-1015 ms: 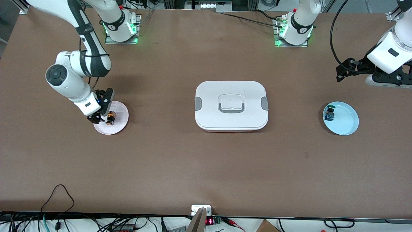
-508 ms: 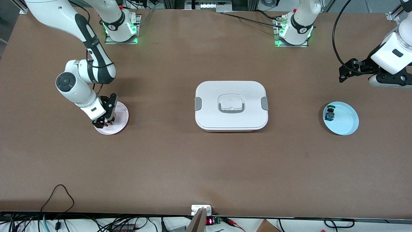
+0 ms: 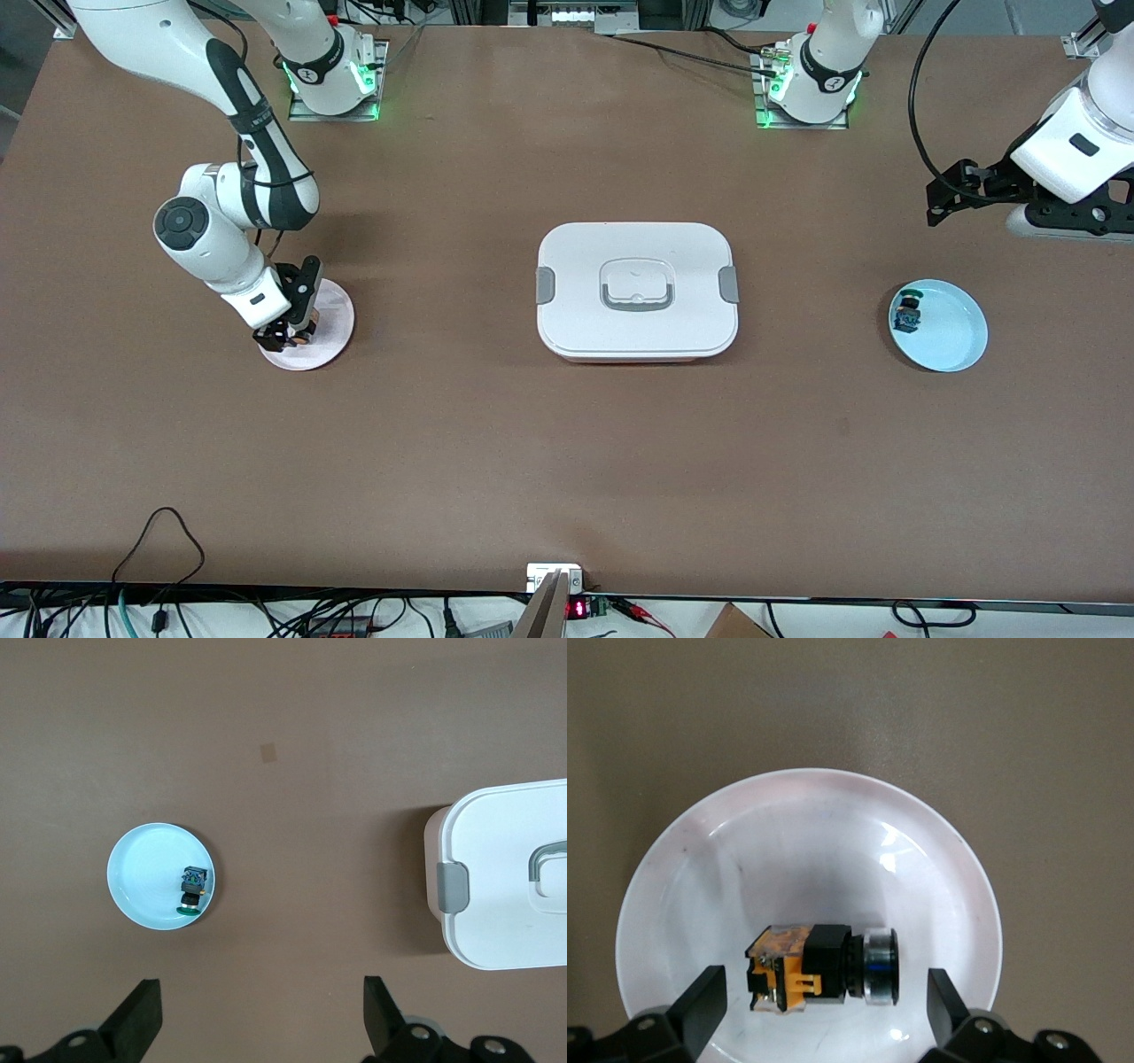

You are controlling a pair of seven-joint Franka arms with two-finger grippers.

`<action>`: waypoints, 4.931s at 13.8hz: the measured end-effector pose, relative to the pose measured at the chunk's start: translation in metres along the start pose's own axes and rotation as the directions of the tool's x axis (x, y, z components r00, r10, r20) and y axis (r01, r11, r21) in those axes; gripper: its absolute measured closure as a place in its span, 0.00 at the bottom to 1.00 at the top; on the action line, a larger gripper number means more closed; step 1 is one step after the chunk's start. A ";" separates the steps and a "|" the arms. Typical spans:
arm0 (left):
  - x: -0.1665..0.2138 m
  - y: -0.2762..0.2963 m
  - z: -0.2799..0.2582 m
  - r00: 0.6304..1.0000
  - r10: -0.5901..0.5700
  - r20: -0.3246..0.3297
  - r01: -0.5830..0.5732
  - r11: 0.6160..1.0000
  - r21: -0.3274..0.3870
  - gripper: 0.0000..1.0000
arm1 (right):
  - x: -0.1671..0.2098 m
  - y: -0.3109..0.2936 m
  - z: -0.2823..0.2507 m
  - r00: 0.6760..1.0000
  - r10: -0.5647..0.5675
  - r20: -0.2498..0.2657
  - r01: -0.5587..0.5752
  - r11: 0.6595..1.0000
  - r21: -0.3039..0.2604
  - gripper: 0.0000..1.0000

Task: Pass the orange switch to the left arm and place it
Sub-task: 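Lower the right gripper and close it on the orange switch, then lift the orange switch with the right gripper toward the white box, then hold the switch above the box while the left gripper reaches toward it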

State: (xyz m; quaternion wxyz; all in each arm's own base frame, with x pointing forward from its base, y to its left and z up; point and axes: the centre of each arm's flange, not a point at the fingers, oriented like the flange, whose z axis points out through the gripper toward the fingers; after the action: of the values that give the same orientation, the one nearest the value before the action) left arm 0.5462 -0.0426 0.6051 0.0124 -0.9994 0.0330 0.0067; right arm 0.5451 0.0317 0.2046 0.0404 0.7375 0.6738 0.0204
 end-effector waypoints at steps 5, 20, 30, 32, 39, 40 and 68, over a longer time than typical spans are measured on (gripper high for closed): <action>0.000 0.000 0.000 1.000 0.000 0.000 0.000 1.000 0.000 0.00 | 0.000 -0.001 0.008 1.000 -0.005 0.000 0.005 1.000 -0.008 0.00; 0.008 0.002 -0.002 1.000 0.005 -0.007 -0.006 1.000 -0.003 0.00 | 0.004 0.000 0.013 1.000 -0.015 -0.005 0.015 0.999 -0.033 0.28; 0.006 0.002 -0.001 1.000 0.005 0.004 -0.005 1.000 -0.003 0.00 | 0.079 0.031 -0.072 0.994 -0.083 -0.074 0.087 0.995 0.058 0.28; 0.006 0.002 -0.001 1.000 0.005 0.005 -0.005 1.000 -0.003 0.00 | 0.097 0.044 -0.101 0.990 -0.053 -0.128 0.067 0.992 0.109 0.28; 0.006 0.002 -0.001 1.000 0.005 0.005 -0.005 1.000 -0.003 0.00 | 0.171 0.043 -0.157 0.861 0.130 -0.492 0.011 0.962 0.273 0.28; 0.006 0.003 -0.001 1.000 0.006 0.005 -0.006 1.000 -0.003 0.00 | 0.185 0.040 -0.164 0.818 0.155 -0.554 0.019 0.956 0.294 0.28; 0.049 0.151 0.094 0.955 0.018 0.297 0.274 0.332 -0.902 0.00 | 0.402 -0.023 -0.239 0.058 0.321 -0.945 -0.051 0.947 0.318 0.28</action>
State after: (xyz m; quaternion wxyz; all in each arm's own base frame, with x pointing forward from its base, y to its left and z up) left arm 0.5841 -0.1941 0.5069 -0.5572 -0.8145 -0.0582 0.1511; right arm 0.5390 0.4417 0.4306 -0.5017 0.6084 0.4195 0.4496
